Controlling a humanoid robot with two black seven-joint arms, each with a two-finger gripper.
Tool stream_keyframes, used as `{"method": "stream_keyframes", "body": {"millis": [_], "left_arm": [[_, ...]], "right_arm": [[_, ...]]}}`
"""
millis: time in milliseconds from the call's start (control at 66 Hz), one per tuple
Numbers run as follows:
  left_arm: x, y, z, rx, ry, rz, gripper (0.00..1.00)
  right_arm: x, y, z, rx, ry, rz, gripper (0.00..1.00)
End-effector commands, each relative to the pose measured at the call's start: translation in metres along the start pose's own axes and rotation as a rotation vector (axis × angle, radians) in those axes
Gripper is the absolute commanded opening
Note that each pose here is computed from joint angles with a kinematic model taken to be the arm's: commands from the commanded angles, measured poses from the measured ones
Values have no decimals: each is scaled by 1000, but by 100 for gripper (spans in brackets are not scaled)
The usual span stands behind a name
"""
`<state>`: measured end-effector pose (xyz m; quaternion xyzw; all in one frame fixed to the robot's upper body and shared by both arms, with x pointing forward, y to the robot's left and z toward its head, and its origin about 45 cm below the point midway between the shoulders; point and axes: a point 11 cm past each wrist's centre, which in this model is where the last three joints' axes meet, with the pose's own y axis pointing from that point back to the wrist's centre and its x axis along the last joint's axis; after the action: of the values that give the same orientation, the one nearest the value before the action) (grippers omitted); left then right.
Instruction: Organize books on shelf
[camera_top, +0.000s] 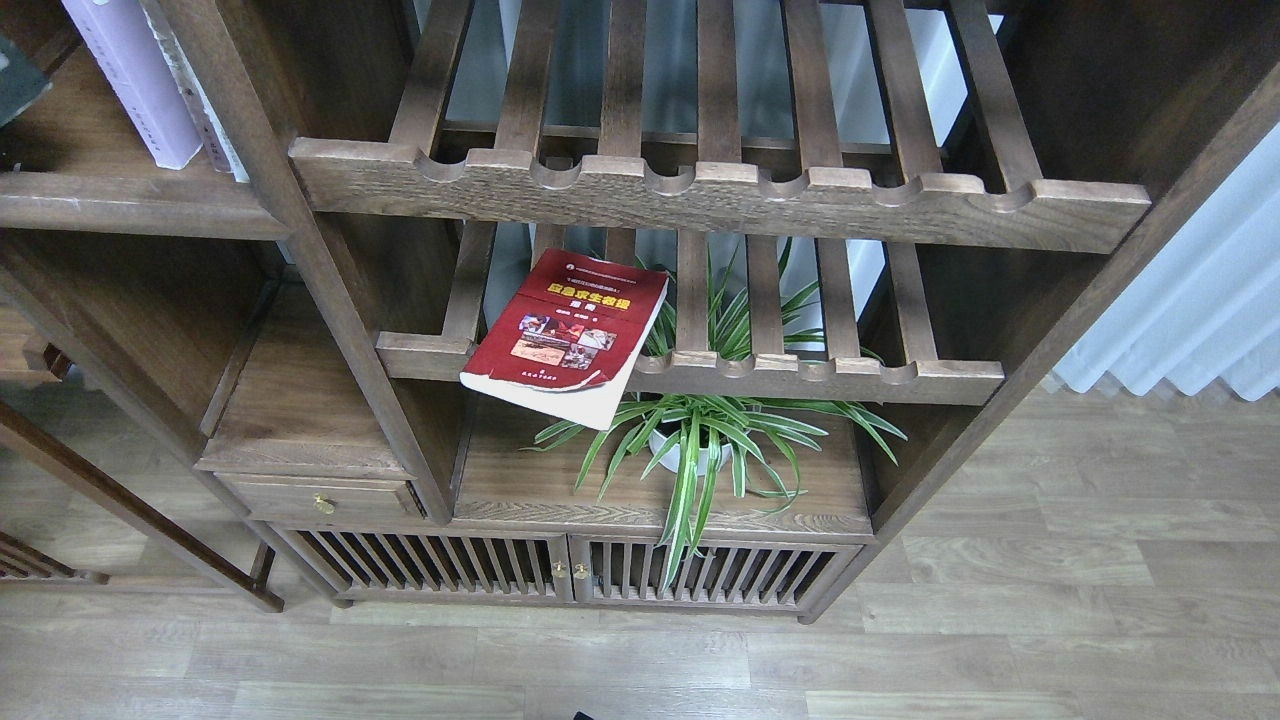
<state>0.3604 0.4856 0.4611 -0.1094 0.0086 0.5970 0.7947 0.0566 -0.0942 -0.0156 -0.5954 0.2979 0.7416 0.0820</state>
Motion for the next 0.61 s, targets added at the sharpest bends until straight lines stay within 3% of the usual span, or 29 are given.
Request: {"method": "stream_keyframes", "body": {"millis": [0,212,591], "left_arm": [[-8,-22,9,34,-51,-25,10],[-20,-63,28,60,-92,-50,10],[-24,-94,38,104,-120,-40,10]], "right_arm": [[0,0,1,-2,-2,0,99],[-1,-1,2,-1,-3,-4,99],[-1,-3,8,-13,0,-5,99]]}}
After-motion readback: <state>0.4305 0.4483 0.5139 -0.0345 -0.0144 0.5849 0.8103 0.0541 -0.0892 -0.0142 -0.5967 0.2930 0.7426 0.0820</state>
